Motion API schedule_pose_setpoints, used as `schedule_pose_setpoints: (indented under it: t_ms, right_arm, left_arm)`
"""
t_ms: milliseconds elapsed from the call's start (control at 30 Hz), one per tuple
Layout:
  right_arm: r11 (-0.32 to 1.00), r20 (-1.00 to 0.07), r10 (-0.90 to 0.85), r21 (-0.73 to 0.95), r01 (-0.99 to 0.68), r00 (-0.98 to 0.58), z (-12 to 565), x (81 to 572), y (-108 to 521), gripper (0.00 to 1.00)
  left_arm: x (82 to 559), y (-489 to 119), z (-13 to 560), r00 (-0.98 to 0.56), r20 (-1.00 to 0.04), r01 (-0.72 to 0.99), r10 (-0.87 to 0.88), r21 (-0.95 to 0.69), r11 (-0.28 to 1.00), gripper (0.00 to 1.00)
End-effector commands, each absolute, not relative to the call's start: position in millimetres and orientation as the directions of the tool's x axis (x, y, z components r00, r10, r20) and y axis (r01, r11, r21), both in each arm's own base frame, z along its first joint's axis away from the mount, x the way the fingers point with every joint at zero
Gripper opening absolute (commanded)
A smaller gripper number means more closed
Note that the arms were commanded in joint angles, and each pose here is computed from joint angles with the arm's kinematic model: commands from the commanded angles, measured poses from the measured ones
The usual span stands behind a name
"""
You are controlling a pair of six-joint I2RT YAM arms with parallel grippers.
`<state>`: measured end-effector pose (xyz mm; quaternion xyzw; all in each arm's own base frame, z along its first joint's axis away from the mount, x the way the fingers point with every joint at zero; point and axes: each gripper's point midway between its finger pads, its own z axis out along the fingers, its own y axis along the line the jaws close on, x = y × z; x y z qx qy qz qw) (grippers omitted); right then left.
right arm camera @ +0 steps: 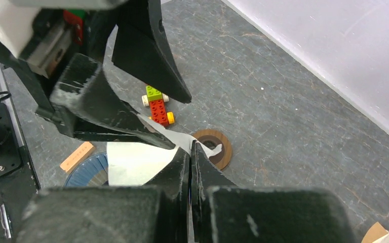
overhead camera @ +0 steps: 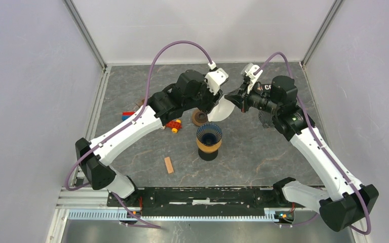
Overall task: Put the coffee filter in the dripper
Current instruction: Pick up the coffee filter from the coffee filter holder.
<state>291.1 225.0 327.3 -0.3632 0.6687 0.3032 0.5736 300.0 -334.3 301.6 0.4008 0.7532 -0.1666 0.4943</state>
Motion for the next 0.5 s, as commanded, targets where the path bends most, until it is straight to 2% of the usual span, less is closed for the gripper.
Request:
schedule_pose_setpoints:
  t_ms: [0,67,233,467]
  right_arm:
    - [0.596,-0.993,-0.105,-0.016,-0.803,-0.058,343,297,221,0.0]
    - [0.601,-0.993,-0.103,-0.01,-0.799,-0.065,342,298,221,0.0]
    - [0.606,-0.992,-0.103,0.001,-0.796,-0.079,337,300,221,0.0]
    - [0.606,-0.99,-0.111,0.0,-0.796,-0.084,331,302,221,0.0]
  left_arm:
    - [311,-343,315,-0.21,-0.911,0.729,0.354,0.095,0.678,0.53]
    - [315,-342,313,-0.212,-0.91,0.716,0.358,0.105,0.69,0.49]
    - [320,-340,314,-0.203,-0.909,0.699,0.364,0.126,0.704,0.29]
    - [319,-338,317,-0.197,-0.912,0.696,0.36,0.129,0.706,0.28]
